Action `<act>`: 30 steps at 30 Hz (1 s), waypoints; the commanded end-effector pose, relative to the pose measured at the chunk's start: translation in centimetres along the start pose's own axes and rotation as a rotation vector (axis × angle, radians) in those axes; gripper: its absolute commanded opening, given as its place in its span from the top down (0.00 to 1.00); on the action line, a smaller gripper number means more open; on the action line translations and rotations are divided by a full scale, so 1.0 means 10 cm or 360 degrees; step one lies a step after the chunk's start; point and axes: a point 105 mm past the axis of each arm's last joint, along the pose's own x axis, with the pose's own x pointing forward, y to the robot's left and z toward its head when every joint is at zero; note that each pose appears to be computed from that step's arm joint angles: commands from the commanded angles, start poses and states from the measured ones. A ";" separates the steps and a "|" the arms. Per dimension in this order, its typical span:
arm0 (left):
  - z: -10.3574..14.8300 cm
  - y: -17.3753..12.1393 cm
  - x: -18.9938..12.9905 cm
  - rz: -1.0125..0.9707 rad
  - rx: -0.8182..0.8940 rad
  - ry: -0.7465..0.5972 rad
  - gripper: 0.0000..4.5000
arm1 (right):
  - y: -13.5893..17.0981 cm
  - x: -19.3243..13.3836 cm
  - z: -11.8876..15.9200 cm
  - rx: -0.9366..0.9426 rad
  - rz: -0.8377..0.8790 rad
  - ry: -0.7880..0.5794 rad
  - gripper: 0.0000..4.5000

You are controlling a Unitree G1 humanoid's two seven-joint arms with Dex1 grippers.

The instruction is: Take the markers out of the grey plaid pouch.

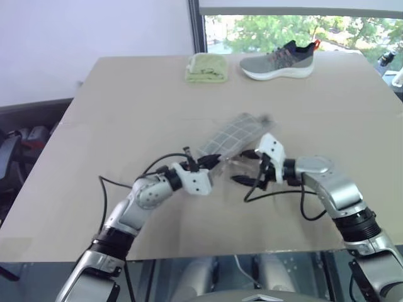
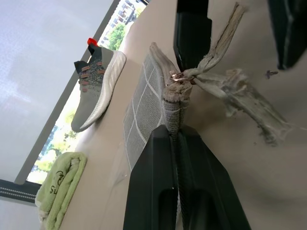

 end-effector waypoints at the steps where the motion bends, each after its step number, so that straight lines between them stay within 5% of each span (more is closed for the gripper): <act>1: 0.07 0.06 0.02 0.0016 0.0052 -0.0056 1.00 | 0.05 -0.04 0.19 -0.0043 0.0049 -0.0054 0.00; 9: 0.10 0.01 0.07 -0.0002 0.0063 -0.0087 1.00 | 0.22 0.10 0.24 0.0003 0.0155 -0.0044 0.00; 12: 0.10 0.01 0.07 -0.0003 0.0065 -0.0092 1.00 | 0.21 0.12 0.22 0.0037 0.0156 -0.0028 0.19; 17: 0.12 -0.01 0.06 -0.0010 0.0056 -0.0100 1.00 | 0.19 0.12 0.22 0.0045 0.0162 -0.0029 0.73; 20: 0.09 -0.01 0.05 -0.0008 0.0004 -0.0074 1.00 | 0.17 0.11 0.22 0.0032 0.0158 -0.0015 0.97; 30: -0.04 0.16 0.09 0.0049 -0.0059 0.0058 1.00 | 0.08 0.09 0.03 -0.0047 0.0051 0.0096 0.97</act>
